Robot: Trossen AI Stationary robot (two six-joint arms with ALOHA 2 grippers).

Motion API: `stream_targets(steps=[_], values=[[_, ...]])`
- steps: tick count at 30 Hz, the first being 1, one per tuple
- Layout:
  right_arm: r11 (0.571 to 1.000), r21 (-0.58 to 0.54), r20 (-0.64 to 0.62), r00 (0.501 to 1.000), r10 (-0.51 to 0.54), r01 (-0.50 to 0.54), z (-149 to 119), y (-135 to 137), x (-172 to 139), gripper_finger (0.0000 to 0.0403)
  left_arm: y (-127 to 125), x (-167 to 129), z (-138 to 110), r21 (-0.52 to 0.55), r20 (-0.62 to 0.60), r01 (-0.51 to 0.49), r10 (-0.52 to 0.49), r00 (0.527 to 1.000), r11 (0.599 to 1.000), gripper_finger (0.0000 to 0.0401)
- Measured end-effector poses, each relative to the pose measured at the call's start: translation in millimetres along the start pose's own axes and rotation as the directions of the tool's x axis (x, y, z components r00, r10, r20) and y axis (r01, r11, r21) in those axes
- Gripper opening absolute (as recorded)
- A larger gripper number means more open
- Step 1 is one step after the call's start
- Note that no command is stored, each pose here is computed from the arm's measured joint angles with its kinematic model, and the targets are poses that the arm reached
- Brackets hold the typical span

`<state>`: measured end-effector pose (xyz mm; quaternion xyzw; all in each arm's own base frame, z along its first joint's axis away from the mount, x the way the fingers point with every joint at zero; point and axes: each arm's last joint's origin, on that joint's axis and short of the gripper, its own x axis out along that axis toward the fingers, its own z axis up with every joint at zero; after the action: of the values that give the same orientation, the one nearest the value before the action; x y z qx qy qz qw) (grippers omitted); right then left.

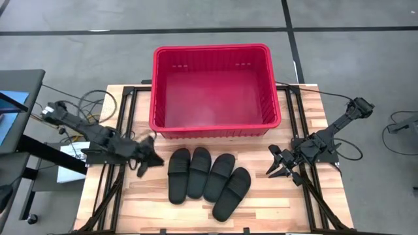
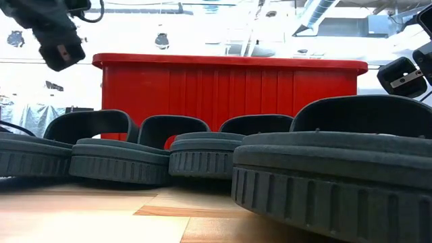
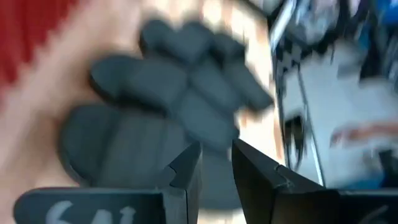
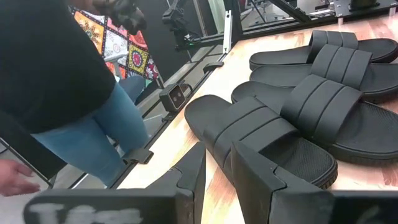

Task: Pick and place slides into bin
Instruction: Put the black slide into the red container

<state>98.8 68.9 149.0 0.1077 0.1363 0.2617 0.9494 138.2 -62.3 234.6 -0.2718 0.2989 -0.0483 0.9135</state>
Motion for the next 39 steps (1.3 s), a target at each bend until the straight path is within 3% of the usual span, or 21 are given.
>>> stream_targets(steps=[6, 10, 19, 25, 32, 36, 39], values=[[1.0, 0.0, -0.001, 1.0, 0.0, 0.0, -0.1, 0.0, 0.0, 0.0067, -20.2, 30.1, -26.6, 0.084, -0.301, 0.046, -0.019, 0.954, 0.995, 0.0077], [1.0, 0.0, 0.0, 1.0, 0.0, 0.0, -0.1, 0.0, 0.0, 0.0067, -33.3, 42.3, -43.3, 0.142, -0.376, 0.06, -0.003, 0.926, 0.988, 0.0077], [1.0, 0.0, -0.001, 1.0, 0.0, 0.0, -0.1, 0.0, 0.0, 0.0067, -51.4, 57.3, -68.1, 0.289, -0.404, 0.091, 0.035, 0.914, 0.953, 0.0077], [1.0, 0.0, 0.0, 1.0, 0.0, 0.0, 0.1, 0.0, 0.0, 0.0067, -51.5, 64.0, -72.5, 0.313, -0.402, 0.079, 0.057, 0.914, 0.947, 0.0077], [1.0, 0.0, 0.0, 1.0, 0.0, 0.0, -0.1, 0.0, 0.0, 0.0067, -64.8, 74.1, -68.6, 0.364, -0.325, 0.192, -0.069, 0.943, 0.911, 0.0077], [1.0, 0.0, 0.0, 1.0, 0.0, 0.0, -0.1, 0.0, 0.0, 0.0067, -73.0, 79.2, -67.9, 0.386, -0.319, 0.289, -0.167, 0.933, 0.876, 0.0077], [1.0, 0.0, 0.0, 1.0, 0.0, 0.0, -0.1, 0.0, 0.0, 0.0067, -75.4, 82.4, -68.5, 0.365, -0.315, 0.305, -0.192, 0.93, 0.88, 0.0077]])
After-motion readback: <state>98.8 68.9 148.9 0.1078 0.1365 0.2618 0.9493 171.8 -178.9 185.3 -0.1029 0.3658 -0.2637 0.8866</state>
